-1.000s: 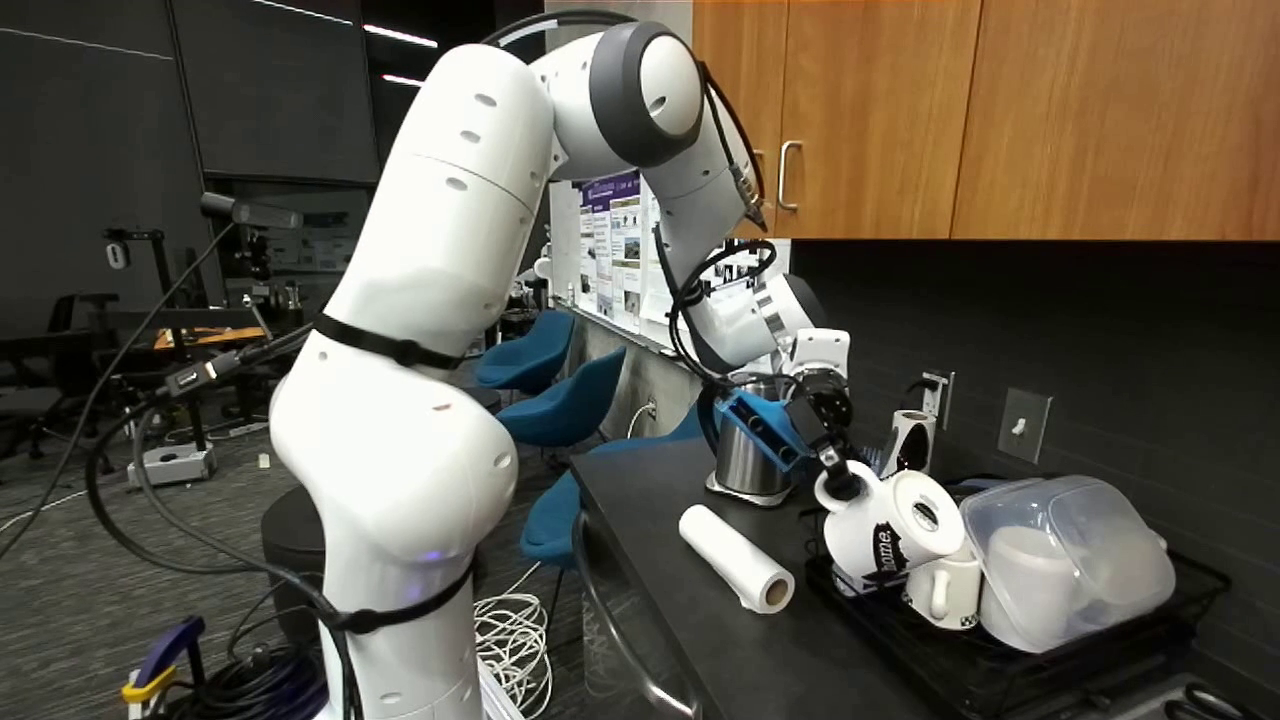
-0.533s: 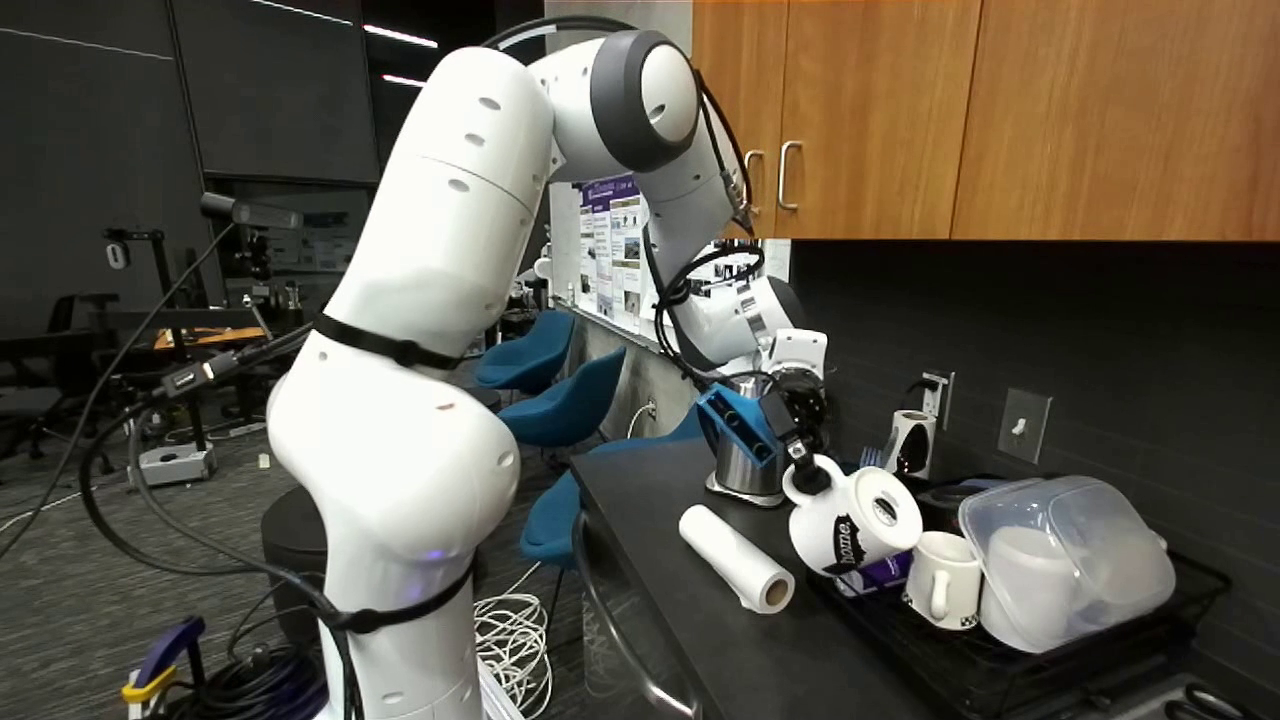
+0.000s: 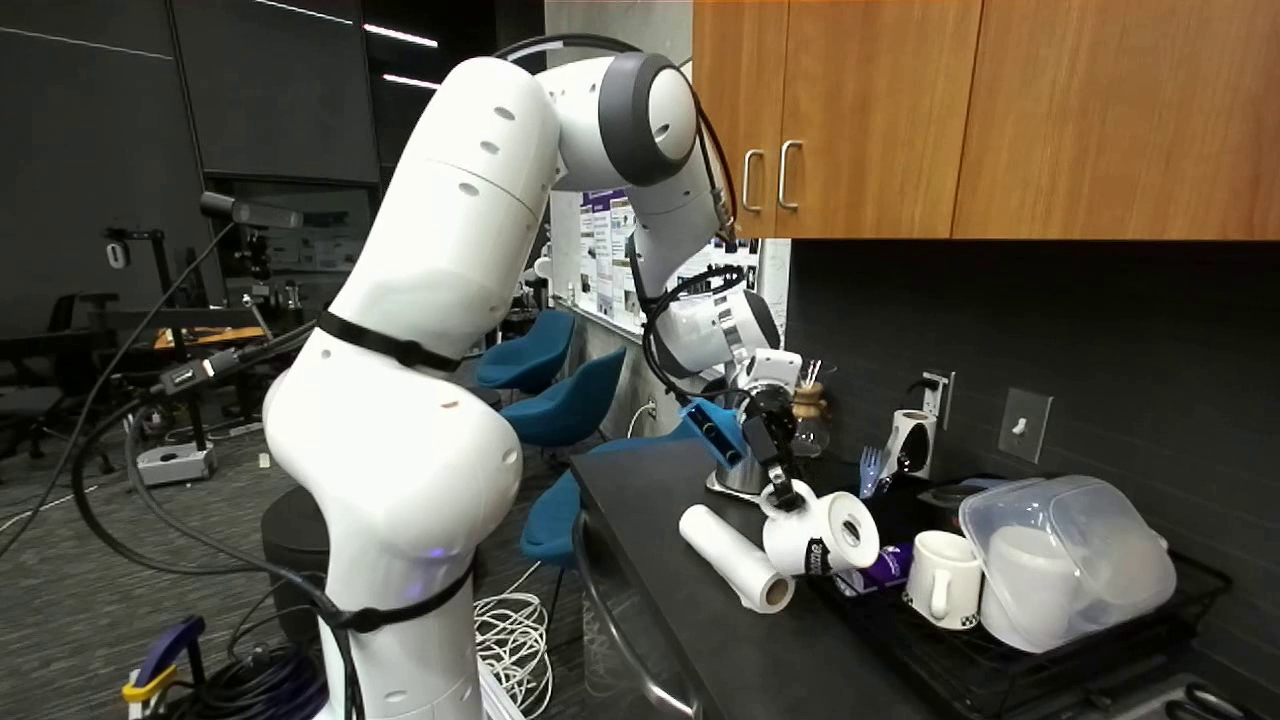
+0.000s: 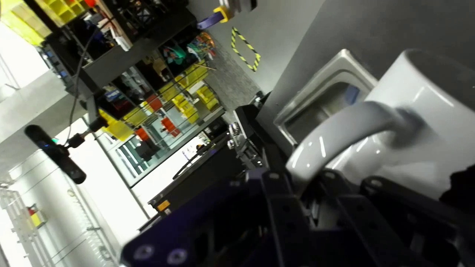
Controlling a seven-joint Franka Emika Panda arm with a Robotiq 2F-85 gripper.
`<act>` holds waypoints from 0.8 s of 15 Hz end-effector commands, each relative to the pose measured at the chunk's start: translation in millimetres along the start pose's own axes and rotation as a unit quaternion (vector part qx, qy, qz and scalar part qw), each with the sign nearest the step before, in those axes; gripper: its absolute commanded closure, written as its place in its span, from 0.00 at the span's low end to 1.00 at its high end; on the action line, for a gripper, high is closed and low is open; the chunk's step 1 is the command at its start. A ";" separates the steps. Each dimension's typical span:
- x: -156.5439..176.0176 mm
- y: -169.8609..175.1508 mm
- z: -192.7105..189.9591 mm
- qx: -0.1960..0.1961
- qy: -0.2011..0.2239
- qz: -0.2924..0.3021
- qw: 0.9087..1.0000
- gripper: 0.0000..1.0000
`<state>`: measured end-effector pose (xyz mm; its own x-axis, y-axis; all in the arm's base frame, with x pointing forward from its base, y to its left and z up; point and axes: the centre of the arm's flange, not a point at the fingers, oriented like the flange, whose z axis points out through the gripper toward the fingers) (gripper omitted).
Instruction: Take the mug cup off the dish rack
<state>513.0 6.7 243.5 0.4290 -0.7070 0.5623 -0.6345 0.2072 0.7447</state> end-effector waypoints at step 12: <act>-20.5 -21.9 5.5 0.061 -0.026 -0.030 0.997 0.96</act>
<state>506.8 25.7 208.3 0.4409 -0.7459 0.4993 -0.6581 0.1097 0.7449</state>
